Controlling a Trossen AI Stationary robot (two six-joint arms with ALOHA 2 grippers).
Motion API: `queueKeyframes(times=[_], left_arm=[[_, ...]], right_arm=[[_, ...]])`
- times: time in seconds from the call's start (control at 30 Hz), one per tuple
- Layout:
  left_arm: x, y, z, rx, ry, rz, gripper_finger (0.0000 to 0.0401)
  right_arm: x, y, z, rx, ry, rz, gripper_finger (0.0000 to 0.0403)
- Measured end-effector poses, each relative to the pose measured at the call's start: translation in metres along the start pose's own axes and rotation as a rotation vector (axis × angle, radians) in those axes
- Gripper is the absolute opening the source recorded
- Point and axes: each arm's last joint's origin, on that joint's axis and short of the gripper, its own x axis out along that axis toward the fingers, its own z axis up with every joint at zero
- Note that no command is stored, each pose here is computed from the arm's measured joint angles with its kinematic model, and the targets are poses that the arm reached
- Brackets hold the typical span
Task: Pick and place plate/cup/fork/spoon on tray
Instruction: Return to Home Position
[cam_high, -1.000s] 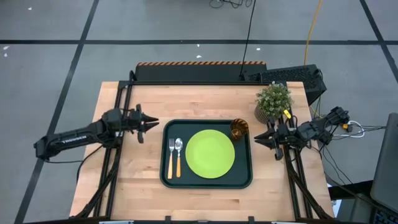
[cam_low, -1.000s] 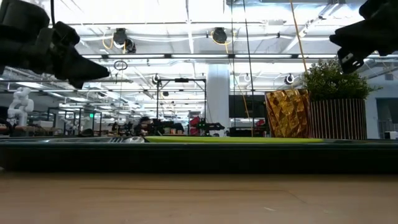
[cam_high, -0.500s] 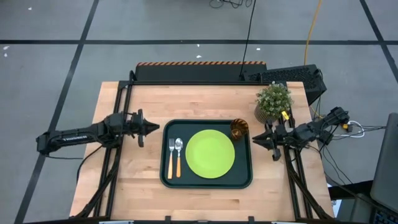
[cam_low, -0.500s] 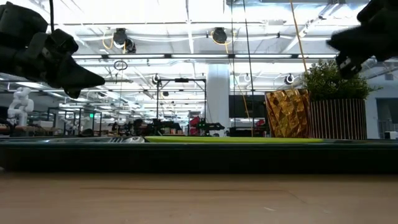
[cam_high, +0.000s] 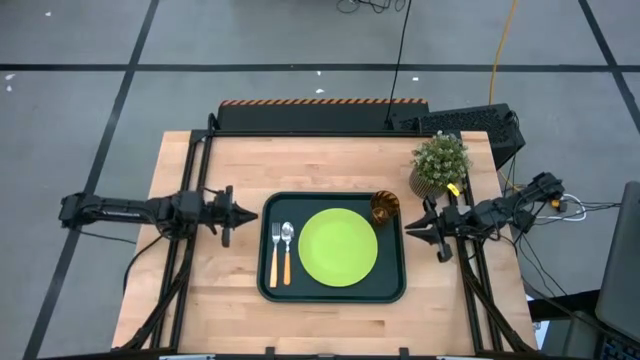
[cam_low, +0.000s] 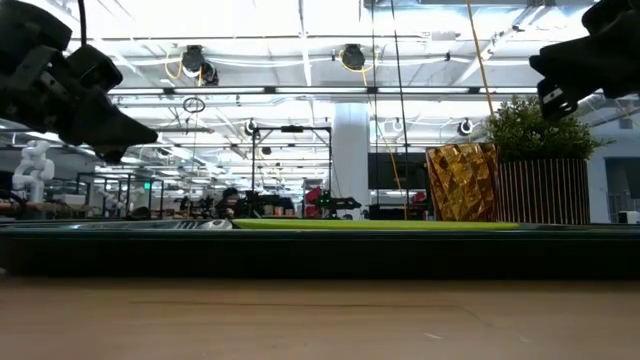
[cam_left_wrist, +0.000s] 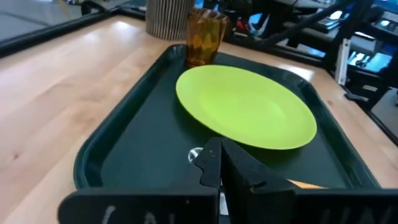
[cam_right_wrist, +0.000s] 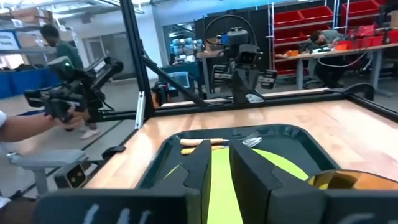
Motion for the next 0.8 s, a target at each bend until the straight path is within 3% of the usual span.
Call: queueKeyframes(times=[0.17, 0.33, 0.8], left_arm=[[0.0018, -0.0051, -0.0031, -0.016, 0.022, 0.014, 0.0002], [0.0017, -0.0091, -0.003, 0.071, 0.015, -0.014, 0.0002], [0.0016, -0.0069, 0.0003, 0.002, -0.038, 0.076, 0.0003]], right_arm=[[0.0013, -0.0015, -0.001, 0.003, 0.011, -0.02, 0.0039], [0.0016, -0.0029, -0.0009, -0.024, 0.01, -0.034, 0.0019], [0.0019, -0.0036, -0.0013, -0.042, 0.017, -0.022, 0.0]])
